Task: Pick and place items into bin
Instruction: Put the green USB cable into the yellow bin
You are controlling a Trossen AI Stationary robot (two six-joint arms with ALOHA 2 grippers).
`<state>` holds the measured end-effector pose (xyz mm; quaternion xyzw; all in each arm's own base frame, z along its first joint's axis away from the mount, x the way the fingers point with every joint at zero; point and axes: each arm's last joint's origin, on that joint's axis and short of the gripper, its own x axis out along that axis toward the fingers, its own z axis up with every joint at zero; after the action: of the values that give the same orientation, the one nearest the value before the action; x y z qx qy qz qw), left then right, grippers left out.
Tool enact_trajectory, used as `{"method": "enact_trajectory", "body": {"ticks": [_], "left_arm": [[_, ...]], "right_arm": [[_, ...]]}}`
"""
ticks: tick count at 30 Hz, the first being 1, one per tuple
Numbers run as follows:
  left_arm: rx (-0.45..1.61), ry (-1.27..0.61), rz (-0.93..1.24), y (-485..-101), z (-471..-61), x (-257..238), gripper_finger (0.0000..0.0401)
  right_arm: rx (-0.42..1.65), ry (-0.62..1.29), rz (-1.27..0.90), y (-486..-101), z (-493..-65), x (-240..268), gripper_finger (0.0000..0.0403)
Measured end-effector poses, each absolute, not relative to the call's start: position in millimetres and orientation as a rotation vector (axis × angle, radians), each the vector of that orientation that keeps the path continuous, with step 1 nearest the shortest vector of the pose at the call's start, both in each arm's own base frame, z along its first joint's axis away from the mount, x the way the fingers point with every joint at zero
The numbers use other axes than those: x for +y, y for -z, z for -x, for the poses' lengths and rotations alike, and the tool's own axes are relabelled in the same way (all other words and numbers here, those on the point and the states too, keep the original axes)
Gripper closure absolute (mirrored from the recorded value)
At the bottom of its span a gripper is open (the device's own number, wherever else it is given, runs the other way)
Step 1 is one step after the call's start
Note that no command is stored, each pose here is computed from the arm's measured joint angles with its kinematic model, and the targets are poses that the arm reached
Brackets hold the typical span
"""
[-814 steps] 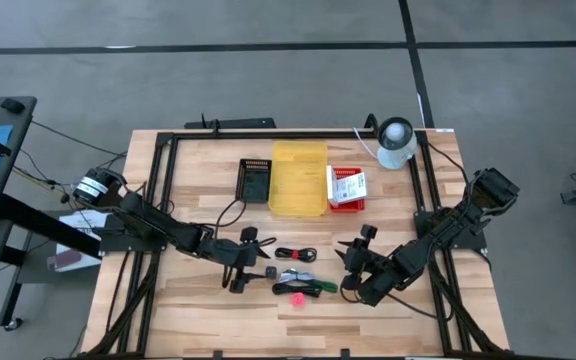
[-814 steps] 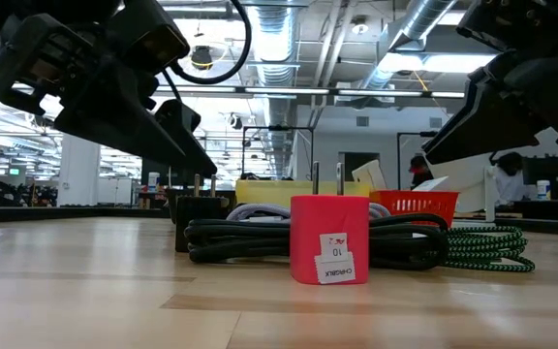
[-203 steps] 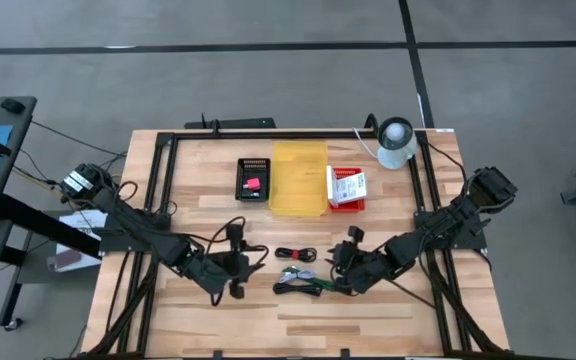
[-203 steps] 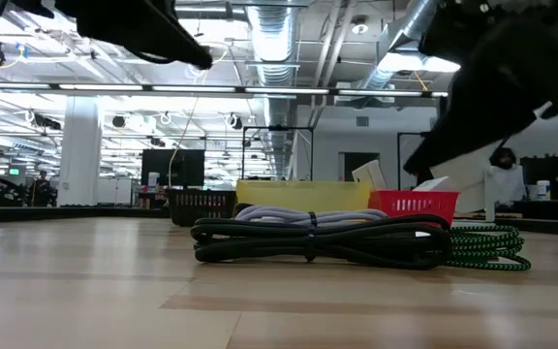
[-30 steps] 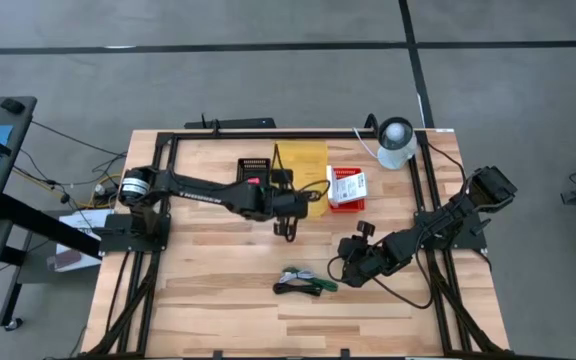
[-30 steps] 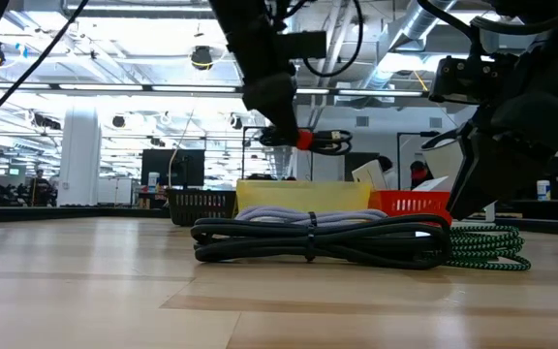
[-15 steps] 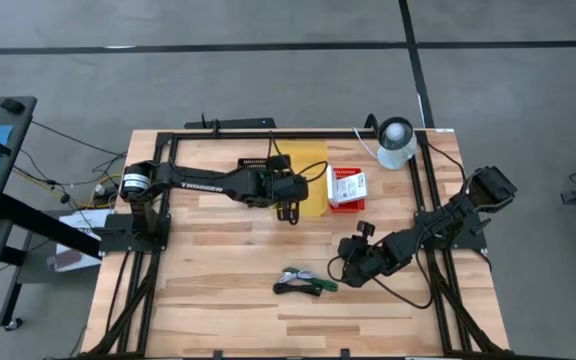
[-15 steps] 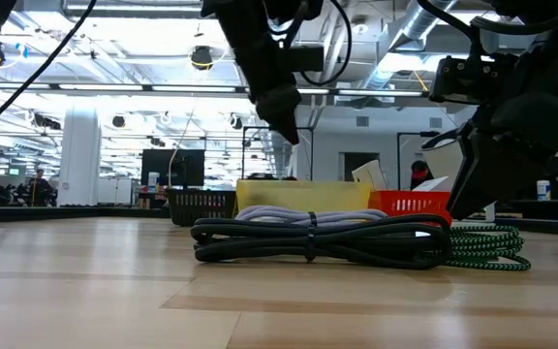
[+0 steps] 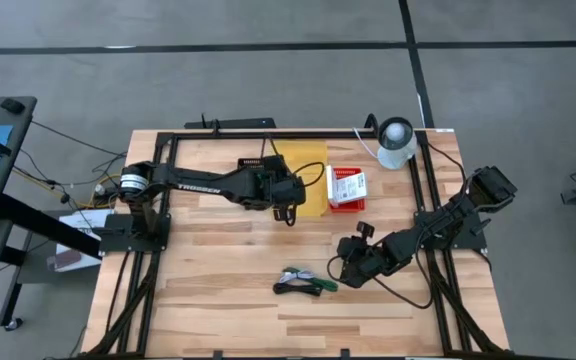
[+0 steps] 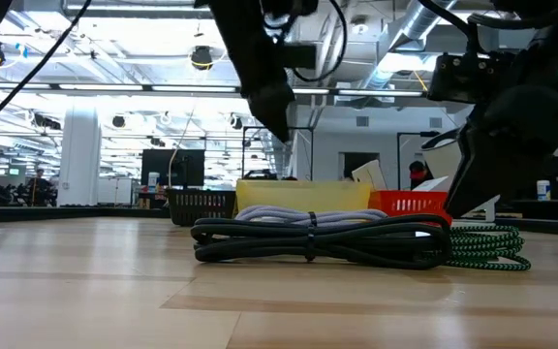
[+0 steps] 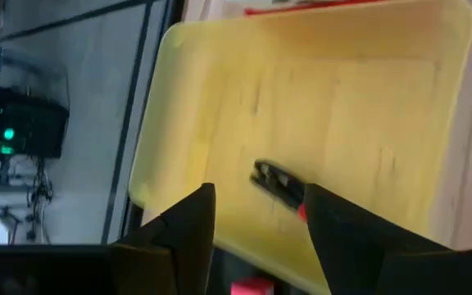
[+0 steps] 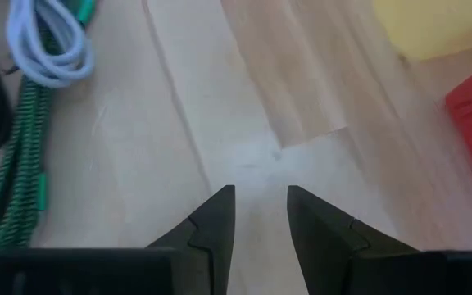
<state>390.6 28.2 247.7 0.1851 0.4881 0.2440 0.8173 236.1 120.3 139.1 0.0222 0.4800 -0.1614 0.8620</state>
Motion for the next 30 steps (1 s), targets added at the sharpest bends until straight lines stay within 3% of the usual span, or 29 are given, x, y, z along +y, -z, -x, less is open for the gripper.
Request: {"method": "enact_trajectory", "body": {"ticks": [16, 22, 30], "left_arm": [[0.743, -0.571, -0.399, -335, -333, -46, 0.0220], [0.739, -0.541, -0.422, -347, -315, -55, 0.0220], [0.768, -0.540, -0.441, -349, -309, -53, 0.0220]], "right_arm": [[0.965, 0.221, -0.229, -153, -249, 137, 0.0295], [1.022, 0.142, -0.304, -153, -245, 146, 0.0295], [1.130, -0.042, -0.577, -156, -256, 142, 0.0295]]}}
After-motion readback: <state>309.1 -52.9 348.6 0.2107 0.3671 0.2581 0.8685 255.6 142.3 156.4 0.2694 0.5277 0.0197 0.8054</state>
